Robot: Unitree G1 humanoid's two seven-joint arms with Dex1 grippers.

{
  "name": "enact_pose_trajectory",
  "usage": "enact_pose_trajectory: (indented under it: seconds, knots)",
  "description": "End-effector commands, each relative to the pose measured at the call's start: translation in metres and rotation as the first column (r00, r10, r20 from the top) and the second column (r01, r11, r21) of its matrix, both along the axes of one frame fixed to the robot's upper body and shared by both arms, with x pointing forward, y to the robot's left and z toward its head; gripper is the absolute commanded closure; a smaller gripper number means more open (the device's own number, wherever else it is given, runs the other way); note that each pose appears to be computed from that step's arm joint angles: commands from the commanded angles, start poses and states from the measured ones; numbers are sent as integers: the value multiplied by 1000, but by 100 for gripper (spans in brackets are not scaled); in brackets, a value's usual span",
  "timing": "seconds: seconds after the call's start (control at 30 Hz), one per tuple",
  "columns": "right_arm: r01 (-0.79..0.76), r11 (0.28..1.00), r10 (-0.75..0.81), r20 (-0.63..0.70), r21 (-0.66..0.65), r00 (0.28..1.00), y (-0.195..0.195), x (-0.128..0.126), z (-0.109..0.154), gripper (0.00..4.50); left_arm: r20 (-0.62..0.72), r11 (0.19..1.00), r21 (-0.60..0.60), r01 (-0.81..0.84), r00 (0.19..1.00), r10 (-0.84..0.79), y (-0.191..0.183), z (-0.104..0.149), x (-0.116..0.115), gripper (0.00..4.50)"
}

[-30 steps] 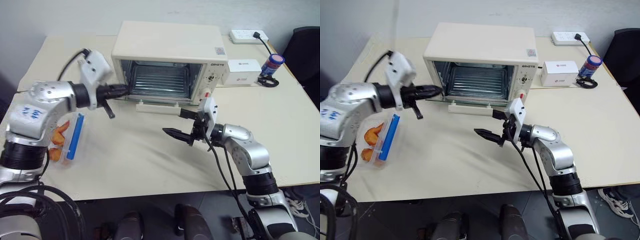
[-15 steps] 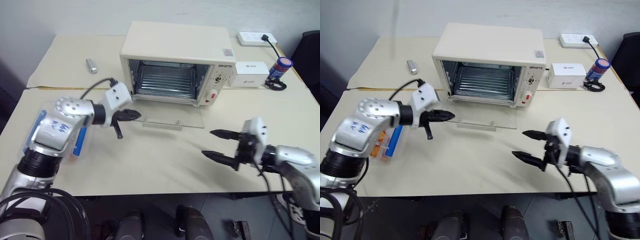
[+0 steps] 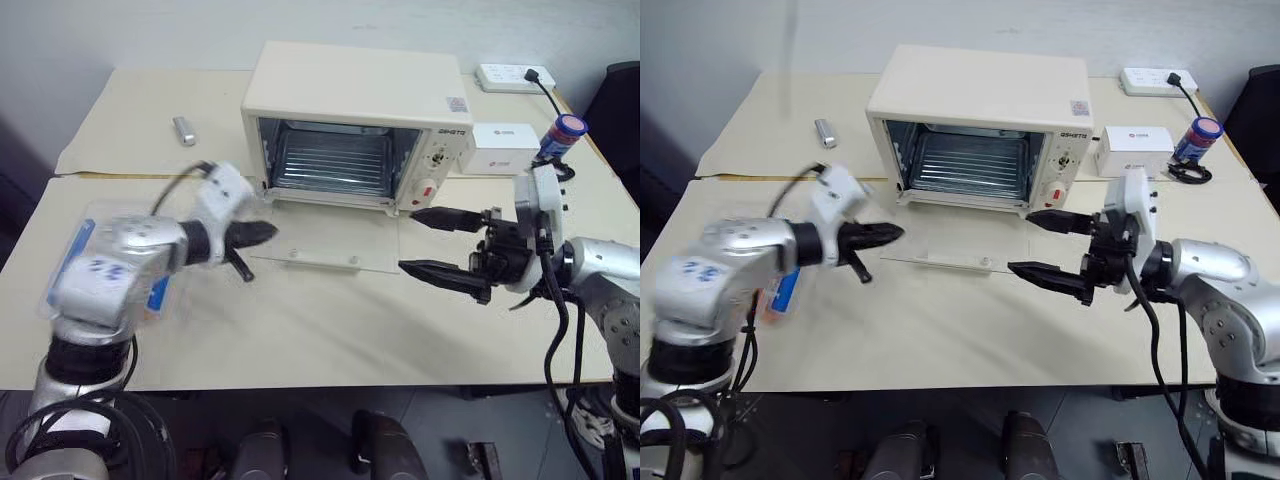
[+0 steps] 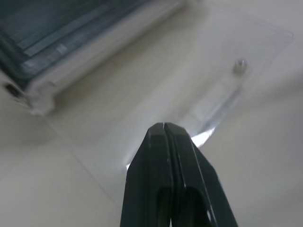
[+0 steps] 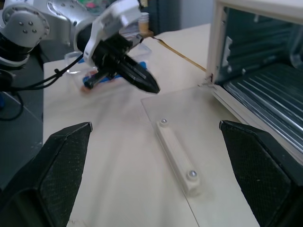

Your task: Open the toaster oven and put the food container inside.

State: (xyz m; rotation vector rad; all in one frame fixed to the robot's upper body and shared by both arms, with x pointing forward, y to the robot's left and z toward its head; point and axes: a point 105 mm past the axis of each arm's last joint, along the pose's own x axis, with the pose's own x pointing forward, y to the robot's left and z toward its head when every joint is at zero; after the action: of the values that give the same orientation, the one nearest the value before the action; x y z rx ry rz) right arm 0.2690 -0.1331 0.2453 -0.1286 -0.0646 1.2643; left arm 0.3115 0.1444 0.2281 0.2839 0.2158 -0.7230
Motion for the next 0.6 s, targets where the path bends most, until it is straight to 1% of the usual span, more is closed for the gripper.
enact_pose_trajectory:
  seconds: [0.03,0.13,0.2,0.23,0.3,0.33,0.4,0.43,0.5,0.53,0.57,0.6]
  knots:
    - [-96,995,97,6,-11,995,6,2,8,0,17,969,-157,-192,980,197,28,17,-28,331]
    - [-163,986,163,-27,-19,986,11,9,9,0,73,906,-300,-300,939,335,47,15,-52,238]
    - [-214,977,213,-44,-24,976,14,14,10,0,72,828,-416,-377,894,443,59,12,-63,181]
    - [-234,972,233,-39,-33,972,17,16,10,0,46,767,-476,-430,859,510,69,9,-67,151]
    - [-260,964,259,-29,-46,965,21,21,10,0,-15,670,-536,-513,800,600,83,-1,-75,92]
    - [-274,961,273,-15,-49,962,24,23,11,0,-51,614,-552,-565,757,651,93,-7,-82,65]
    - [-302,952,302,-8,-46,953,29,26,12,0,-103,477,-595,-647,650,753,104,-18,-102,11]
    - [-315,948,315,-7,-44,949,32,27,12,0,-154,392,-631,-670,603,783,107,-20,-113,5]
    - [-335,941,335,-7,-44,942,36,29,12,0,-315,199,-677,-708,524,791,112,-23,-131,5]
    - [-340,939,340,-7,-46,940,37,30,11,0,-382,133,-677,-724,500,778,113,-23,-137,5]
    - [-341,939,341,-8,-47,940,38,31,10,0,-429,86,-661,-745,470,771,117,-24,-141,5]
    - [-342,938,342,-9,-48,940,39,31,9,0,-461,60,-645,-762,450,765,118,-23,-144,5]
